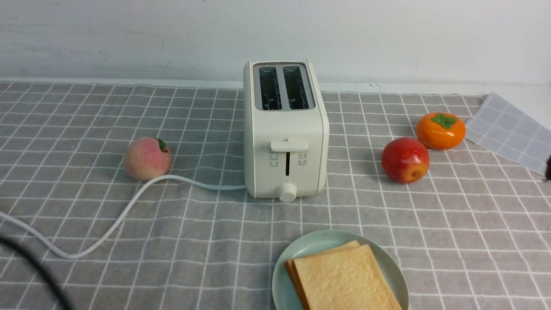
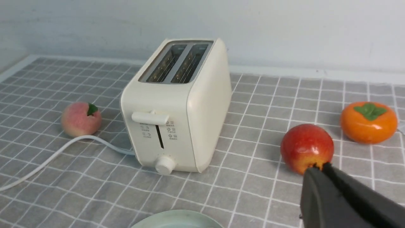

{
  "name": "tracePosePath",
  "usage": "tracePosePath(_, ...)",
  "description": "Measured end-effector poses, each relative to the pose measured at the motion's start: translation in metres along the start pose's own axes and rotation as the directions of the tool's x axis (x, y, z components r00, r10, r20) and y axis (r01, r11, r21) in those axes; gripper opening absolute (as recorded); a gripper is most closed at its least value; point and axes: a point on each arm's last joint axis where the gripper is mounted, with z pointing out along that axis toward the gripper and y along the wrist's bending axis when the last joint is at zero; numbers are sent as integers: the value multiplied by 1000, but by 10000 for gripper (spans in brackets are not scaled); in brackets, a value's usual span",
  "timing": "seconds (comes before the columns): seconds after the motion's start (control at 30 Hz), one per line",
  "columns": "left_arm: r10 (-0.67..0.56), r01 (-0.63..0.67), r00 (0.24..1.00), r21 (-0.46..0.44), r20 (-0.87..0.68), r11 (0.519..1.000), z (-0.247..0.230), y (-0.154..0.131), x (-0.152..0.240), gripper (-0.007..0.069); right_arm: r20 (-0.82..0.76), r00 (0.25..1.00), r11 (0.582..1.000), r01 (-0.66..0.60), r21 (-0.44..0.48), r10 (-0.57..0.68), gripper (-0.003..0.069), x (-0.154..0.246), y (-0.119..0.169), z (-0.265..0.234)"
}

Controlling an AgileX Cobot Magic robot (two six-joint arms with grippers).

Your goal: Take toasted bread from bread machine on grey coffee table place on plate.

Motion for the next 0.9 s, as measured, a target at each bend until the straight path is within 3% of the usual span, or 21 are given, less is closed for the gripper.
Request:
tracePosePath(0.17,96,-106,969,35,226,994,-14,16,23,-14,54,999,1000,-4,16,3,-19,43,-2,-22)
tracePosePath(0.27,211,-207,870,-58,446,977,-16,31,22,-14,59,998,1000,-9,24,7,-18,73,-4,-28)
tracePosePath(0.37,282,-255,797,-126,534,959,-14,38,19,-14,56,998,1000,-11,26,9,-16,86,-5,-30)
tracePosePath(0.9,319,-268,790,-173,523,948,-7,44,20,-14,43,999,1000,-14,22,13,-11,91,-5,-30)
